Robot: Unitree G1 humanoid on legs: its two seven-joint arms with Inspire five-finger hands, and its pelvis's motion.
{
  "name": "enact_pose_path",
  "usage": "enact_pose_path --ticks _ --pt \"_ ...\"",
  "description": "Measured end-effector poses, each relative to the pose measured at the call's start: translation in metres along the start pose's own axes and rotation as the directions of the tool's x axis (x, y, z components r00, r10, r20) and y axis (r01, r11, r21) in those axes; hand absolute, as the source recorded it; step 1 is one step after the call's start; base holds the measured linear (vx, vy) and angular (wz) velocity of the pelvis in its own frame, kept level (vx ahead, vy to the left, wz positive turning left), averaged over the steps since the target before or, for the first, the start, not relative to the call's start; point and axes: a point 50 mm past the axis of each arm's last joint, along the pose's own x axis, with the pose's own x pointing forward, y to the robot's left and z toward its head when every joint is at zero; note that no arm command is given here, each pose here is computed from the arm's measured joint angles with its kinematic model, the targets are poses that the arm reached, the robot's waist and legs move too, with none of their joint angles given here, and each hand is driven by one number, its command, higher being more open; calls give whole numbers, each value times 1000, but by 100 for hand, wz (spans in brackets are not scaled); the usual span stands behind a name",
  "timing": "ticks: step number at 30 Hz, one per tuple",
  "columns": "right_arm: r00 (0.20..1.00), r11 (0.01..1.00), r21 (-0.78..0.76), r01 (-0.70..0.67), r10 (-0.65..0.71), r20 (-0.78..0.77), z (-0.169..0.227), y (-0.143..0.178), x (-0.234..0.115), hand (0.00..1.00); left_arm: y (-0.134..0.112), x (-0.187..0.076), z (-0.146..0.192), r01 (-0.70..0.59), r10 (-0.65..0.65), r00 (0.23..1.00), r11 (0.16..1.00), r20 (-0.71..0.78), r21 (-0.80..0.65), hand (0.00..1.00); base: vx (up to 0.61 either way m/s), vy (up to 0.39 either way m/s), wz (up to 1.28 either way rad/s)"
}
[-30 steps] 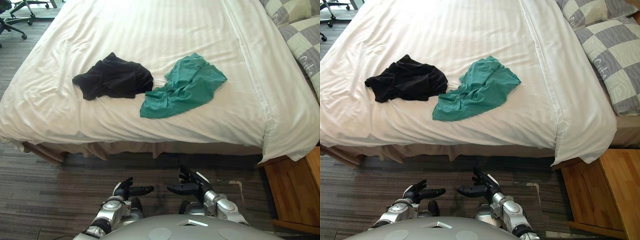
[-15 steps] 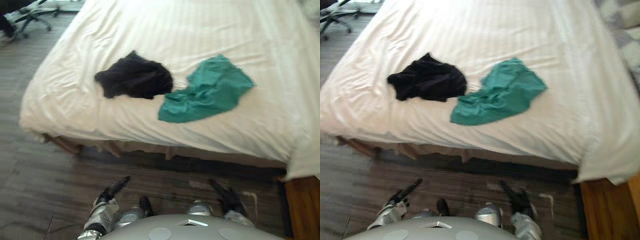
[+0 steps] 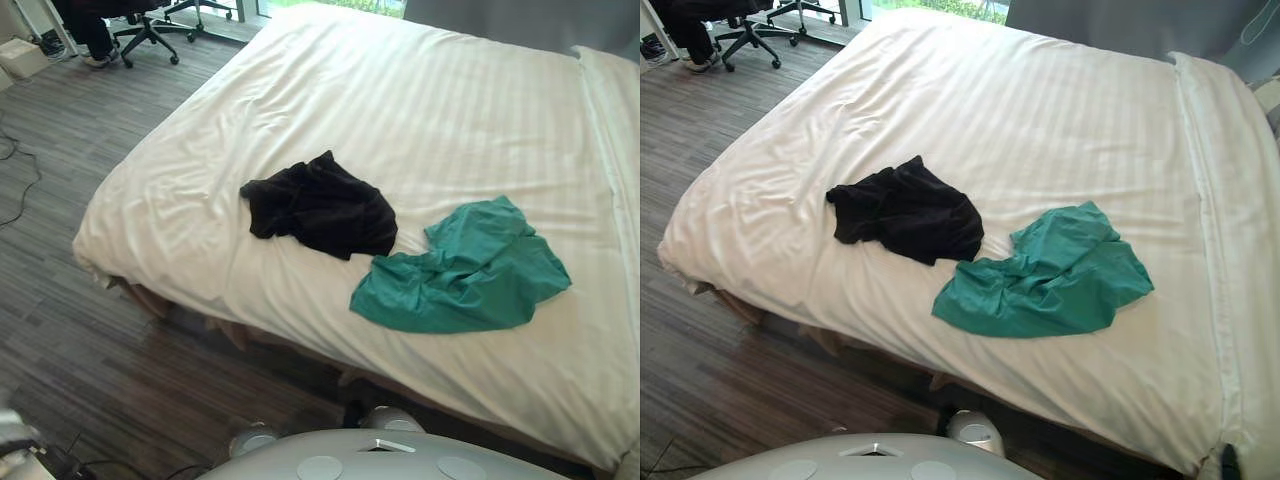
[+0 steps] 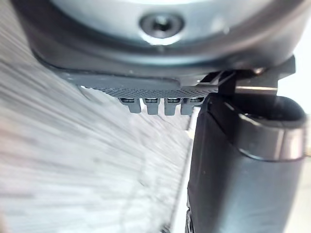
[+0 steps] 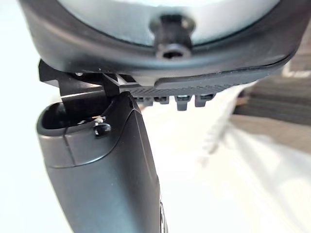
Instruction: Tidy up the quilt and then pick up the clothes from the bed and put them into the laundry hamper
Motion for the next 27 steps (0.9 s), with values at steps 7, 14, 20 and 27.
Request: enact_pose_path --ticks 7,14,20,27 --pt "953 969 20 -248 240 183 54 56 20 100 -76 -4 138 222 -218 869 974 445 44 100 149 175 -89" --pt "904 966 0 -258 242 354 68 59 14 100 -167 -56 229 441 -526 611 847 591 297 100 41 201 -50" --pt "296 623 -491 -609 753 588 167 197 -51 100 -215 -110 226 594 -773 320 614 547 520 100 -43 -1 -19" --pt "-167 165 -761 -627 926 339 129 291 -150 100 -243 -135 88 745 -924 311 383 223 546 100 -64 -38 18"
